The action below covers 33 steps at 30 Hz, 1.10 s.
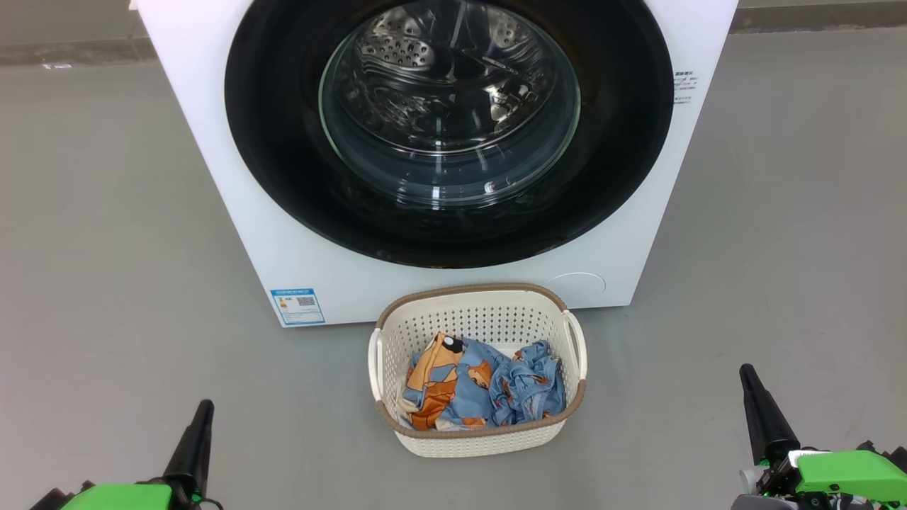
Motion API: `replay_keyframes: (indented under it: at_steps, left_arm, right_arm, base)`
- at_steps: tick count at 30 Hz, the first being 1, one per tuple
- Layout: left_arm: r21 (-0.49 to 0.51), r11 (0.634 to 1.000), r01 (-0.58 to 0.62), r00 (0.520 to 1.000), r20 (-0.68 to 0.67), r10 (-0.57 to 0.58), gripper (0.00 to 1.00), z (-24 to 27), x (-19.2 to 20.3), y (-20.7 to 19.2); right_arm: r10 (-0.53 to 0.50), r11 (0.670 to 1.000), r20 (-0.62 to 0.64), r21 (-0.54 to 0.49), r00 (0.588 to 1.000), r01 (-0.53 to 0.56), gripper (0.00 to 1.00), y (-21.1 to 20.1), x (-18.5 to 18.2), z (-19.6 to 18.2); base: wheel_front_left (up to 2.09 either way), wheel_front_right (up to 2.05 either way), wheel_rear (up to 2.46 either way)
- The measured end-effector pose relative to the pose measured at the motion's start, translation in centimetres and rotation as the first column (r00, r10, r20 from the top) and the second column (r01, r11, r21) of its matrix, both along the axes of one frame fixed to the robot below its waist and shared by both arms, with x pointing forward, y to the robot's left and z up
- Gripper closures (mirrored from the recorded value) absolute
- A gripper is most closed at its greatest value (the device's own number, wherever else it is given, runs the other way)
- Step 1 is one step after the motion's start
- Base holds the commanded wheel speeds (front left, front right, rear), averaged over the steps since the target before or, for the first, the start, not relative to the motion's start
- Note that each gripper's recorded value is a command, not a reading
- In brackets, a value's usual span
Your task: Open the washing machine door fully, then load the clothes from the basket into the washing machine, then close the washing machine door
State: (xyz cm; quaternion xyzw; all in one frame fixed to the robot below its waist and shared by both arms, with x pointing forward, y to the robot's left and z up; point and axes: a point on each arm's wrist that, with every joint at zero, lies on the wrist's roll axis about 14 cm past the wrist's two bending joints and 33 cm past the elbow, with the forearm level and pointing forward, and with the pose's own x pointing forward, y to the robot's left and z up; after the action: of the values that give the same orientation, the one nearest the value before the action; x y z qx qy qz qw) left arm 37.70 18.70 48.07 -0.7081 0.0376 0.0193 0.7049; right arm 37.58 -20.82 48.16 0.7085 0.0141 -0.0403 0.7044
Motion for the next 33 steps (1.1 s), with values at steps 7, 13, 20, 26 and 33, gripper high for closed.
replay_keyframes:
  at_steps: [7, 13, 20, 26, 33]
  left_arm:
    - [0.000, 1.000, 0.000, 1.000, 0.000, 0.000, 1.00, 0.0, 0.0, 0.0]
    - [0.000, 1.000, 0.000, 1.000, 0.000, 0.000, 1.00, 0.0, 0.0, 0.0]
    - [-0.020, 1.000, 0.002, 0.997, -0.078, -0.004, 0.00, -2.5, -1.3, -0.6]
    - [-0.012, 1.000, -0.004, 0.998, -0.070, 0.003, 0.00, -2.3, -1.3, -0.6]
    - [0.028, 1.000, -0.003, 0.998, -0.062, 0.005, 0.00, -2.0, -1.1, -0.7]
  right_arm:
    - [0.000, 1.000, 0.000, 0.000, 1.000, 0.000, 1.00, 0.0, 0.0, 0.0]
    - [0.000, 1.000, 0.000, 0.000, 1.000, 0.000, 1.00, 0.0, 0.0, 0.0]
    - [-0.004, 1.000, -0.076, 0.014, 0.997, 0.005, 0.00, 0.2, -1.2, -2.5]
    - [-0.005, 1.000, -0.072, 0.003, 0.997, 0.005, 0.00, 0.3, -1.1, -2.3]
    - [0.000, 0.999, -0.067, -0.040, 0.998, -0.003, 0.00, 0.6, -0.8, -2.1]
  base:
    - [0.00, 0.00, 0.00]
    - [0.00, 0.00, 0.00]
    - [0.00, 0.00, 0.00]
    - [0.00, 0.00, 0.00]
    - [0.00, 0.00, 0.00]
